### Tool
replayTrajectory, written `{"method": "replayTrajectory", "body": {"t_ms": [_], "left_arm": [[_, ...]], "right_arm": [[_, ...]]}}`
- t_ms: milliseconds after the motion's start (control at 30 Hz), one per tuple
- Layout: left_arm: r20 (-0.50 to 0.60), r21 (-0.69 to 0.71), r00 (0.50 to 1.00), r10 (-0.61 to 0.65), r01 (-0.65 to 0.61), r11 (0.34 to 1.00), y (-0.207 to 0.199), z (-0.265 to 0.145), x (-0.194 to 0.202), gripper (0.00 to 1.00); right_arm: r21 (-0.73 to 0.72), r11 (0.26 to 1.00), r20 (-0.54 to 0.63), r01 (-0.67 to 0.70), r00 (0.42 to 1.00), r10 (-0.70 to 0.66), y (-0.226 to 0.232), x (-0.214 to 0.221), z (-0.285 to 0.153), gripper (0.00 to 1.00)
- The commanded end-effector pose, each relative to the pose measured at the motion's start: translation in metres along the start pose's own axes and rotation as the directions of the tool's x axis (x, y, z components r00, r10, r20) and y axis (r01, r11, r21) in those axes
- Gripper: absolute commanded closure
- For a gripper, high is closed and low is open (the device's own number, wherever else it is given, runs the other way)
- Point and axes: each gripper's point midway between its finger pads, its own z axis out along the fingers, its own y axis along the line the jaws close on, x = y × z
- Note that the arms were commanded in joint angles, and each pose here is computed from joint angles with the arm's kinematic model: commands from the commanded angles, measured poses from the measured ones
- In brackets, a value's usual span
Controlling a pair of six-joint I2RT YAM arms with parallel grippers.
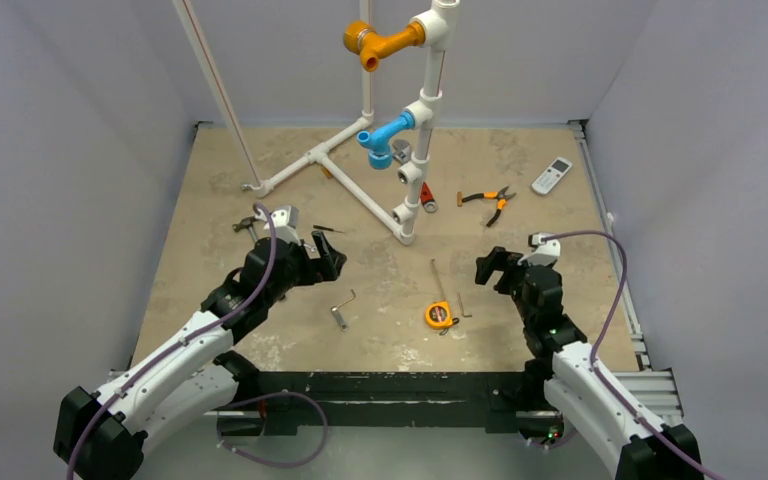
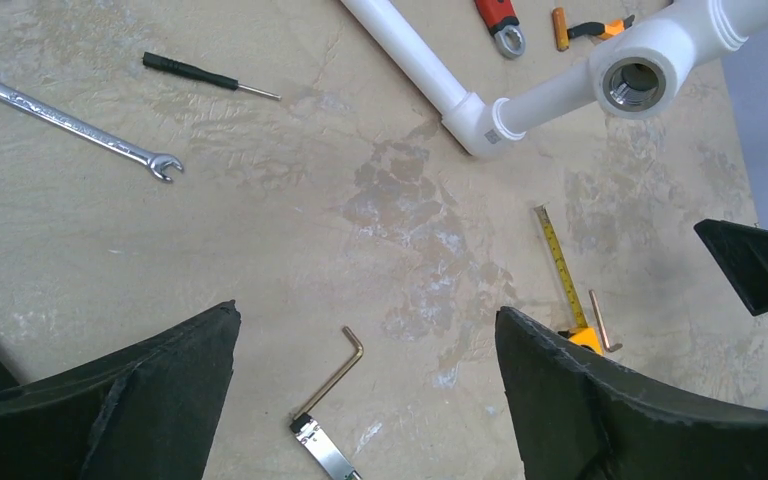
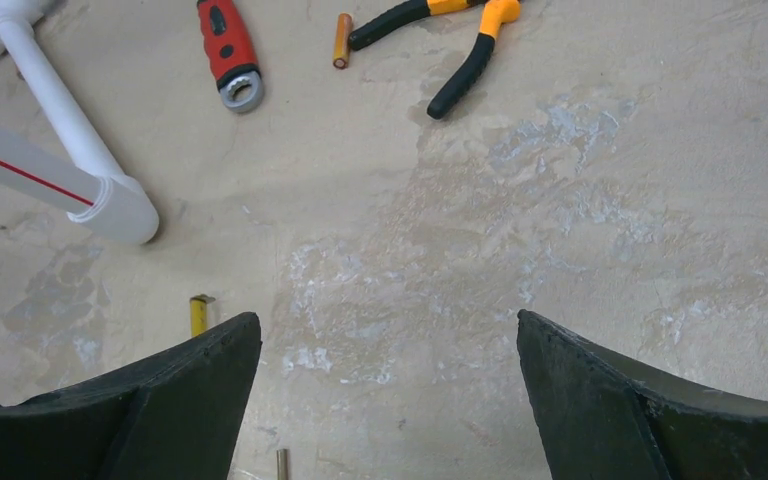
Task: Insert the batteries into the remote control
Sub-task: Pick up the remote control from the center of the board.
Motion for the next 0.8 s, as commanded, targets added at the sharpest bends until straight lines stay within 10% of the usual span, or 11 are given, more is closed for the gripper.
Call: {"method": "replayTrajectory", "body": {"t_ms": [0, 767], "left_arm": [[0.053, 0.023, 0.999, -0.002, 0.001, 1.000, -0.005, 0.003, -0.011, 0.04], [0.048, 0.041, 0.998, 0.046, -0.048, 0.998, -0.018, -0.002, -0.027, 0.04]], "right_arm": [[-0.030, 1.000, 0.076, -0.006, 0.997, 0.008, 0.014, -0.034, 0.000, 0.01], [0.393, 0.917, -0.096, -0.070, 0.989, 0.117, -0.037, -0.090, 0.080, 0.01]]}}
